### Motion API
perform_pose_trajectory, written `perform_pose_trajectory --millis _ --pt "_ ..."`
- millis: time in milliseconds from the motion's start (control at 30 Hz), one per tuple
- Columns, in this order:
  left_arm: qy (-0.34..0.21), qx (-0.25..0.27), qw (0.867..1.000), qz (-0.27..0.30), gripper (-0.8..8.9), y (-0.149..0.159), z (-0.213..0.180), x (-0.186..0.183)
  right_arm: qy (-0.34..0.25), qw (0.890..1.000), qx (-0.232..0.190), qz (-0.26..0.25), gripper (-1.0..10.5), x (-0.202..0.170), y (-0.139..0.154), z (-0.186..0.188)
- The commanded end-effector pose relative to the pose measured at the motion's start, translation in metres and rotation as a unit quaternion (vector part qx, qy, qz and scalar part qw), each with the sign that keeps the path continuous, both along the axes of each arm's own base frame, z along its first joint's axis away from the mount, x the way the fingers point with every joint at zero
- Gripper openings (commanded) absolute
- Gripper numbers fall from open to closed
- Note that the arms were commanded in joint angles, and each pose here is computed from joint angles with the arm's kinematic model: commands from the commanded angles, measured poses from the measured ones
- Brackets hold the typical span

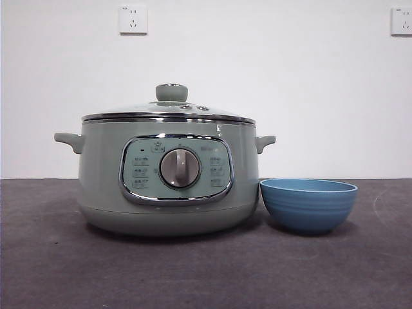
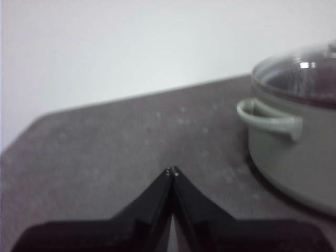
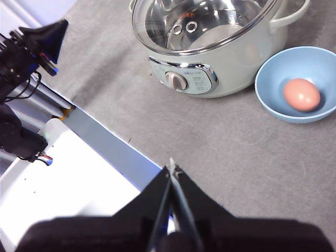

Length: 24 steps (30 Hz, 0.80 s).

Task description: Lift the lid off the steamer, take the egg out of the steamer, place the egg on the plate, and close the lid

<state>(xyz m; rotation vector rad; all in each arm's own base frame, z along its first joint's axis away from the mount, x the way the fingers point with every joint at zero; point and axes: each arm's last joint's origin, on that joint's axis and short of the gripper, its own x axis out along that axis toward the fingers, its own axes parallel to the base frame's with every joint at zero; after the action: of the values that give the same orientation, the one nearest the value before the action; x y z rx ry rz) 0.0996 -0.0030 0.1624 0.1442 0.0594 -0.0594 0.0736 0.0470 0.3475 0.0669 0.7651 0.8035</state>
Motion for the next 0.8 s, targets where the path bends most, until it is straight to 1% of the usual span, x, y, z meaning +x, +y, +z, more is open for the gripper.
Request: perform_pose_trajectory --millis 33,200,800 --pt "0.028 -0.009 1.0 0.005 -0.03 0.0005 -0.009 -0.0016 0.001 1.0 0.001 -0.001 0.0 0.0003 0.0002 -0.0011" --pt "0.063 -0.009 0.998 0.009 -0.03 0.0013 -0.0161 -0.0038 0.001 1.0 0.001 -0.002 0.0 0.0003 0.0002 -0.0011" --pt "0.059 -0.015 0.998 0.01 -0.03 0.0012 -0.0153 -0.0036 0.001 1.0 0.001 -0.002 0.0 0.0003 0.0002 -0.0011"
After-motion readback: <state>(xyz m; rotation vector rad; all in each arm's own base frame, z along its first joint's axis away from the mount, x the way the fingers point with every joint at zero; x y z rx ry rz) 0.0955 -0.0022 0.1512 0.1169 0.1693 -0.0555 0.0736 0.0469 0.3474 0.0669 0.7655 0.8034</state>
